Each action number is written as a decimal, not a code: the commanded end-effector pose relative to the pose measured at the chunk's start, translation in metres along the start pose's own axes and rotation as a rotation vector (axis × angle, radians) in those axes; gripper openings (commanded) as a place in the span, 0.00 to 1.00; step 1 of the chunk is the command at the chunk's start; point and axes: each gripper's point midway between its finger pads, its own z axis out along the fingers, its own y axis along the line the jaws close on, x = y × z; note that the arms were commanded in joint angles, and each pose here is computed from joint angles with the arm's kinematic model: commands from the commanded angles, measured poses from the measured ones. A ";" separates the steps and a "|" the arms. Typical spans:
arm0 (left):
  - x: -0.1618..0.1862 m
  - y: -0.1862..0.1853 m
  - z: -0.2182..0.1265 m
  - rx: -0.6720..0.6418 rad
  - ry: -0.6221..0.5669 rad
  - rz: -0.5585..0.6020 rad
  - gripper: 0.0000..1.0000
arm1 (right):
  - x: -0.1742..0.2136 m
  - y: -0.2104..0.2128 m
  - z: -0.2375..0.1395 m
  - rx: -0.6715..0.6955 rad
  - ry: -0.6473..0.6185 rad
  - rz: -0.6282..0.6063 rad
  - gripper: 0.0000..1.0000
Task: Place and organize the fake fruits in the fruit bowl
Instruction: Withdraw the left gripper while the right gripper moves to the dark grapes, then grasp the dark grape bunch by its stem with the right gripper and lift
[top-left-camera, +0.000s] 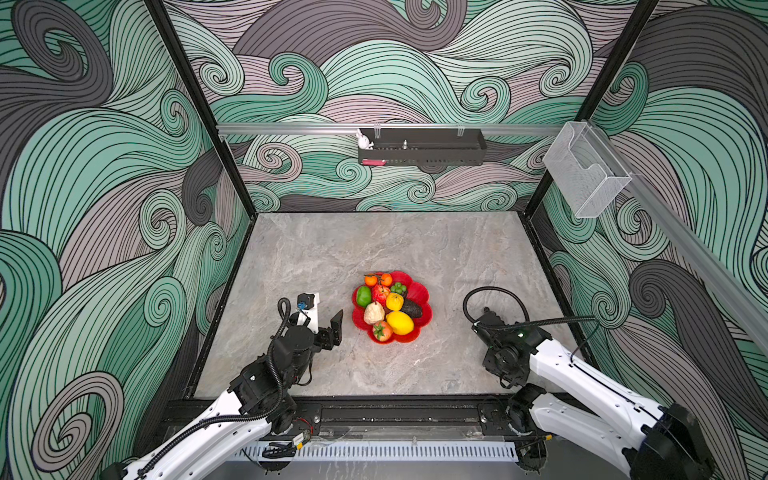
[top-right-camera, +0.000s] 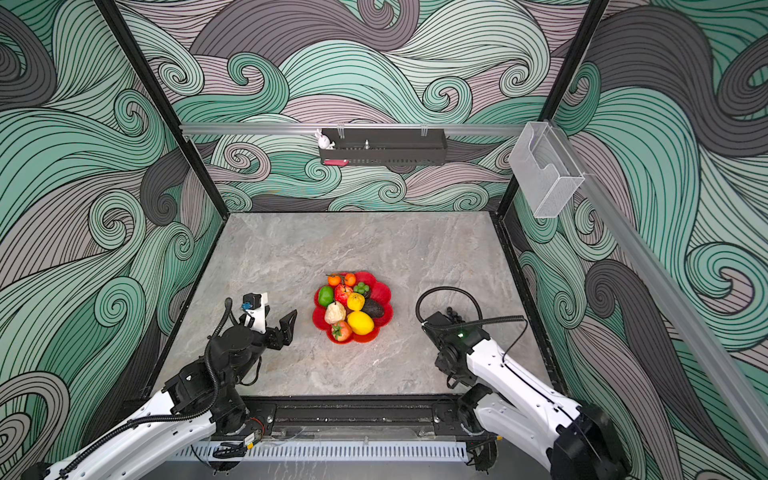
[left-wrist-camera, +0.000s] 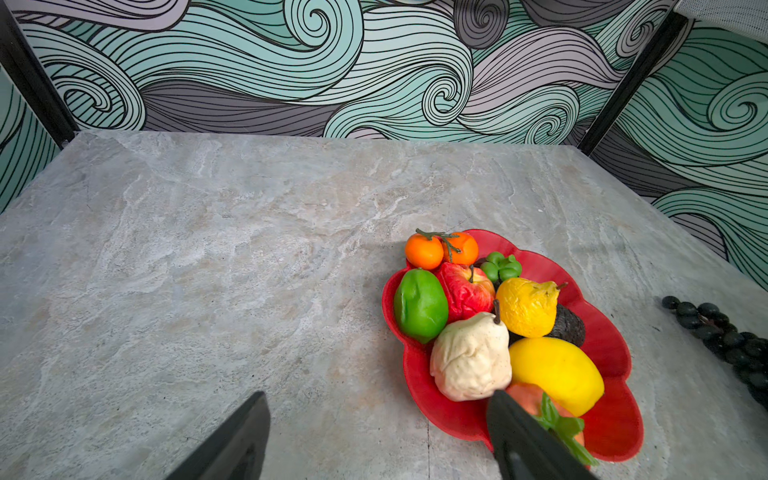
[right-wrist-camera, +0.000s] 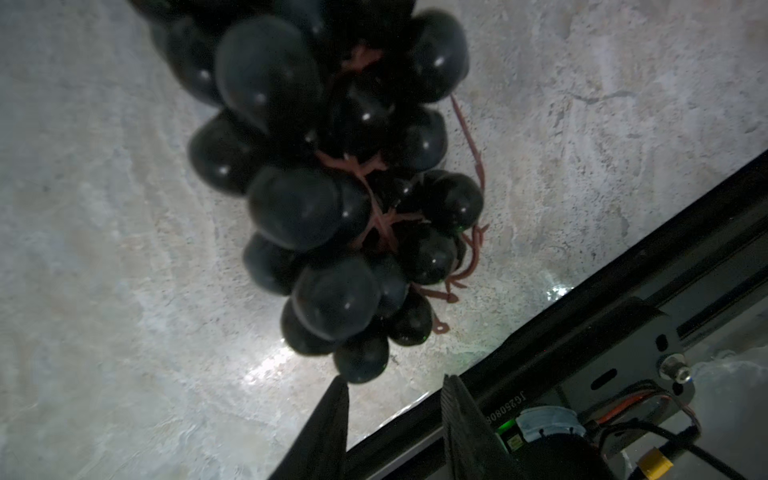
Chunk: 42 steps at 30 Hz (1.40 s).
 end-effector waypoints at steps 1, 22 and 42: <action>0.000 0.008 -0.001 -0.037 -0.006 -0.013 0.84 | -0.007 -0.013 0.003 0.091 -0.020 -0.028 0.40; -0.002 0.015 -0.004 -0.064 -0.026 -0.018 0.87 | -0.032 0.020 0.013 -0.011 -0.007 -0.043 0.46; 0.001 0.013 0.000 -0.068 -0.014 -0.006 0.89 | -0.038 0.060 -0.007 -0.199 -0.082 -0.112 0.46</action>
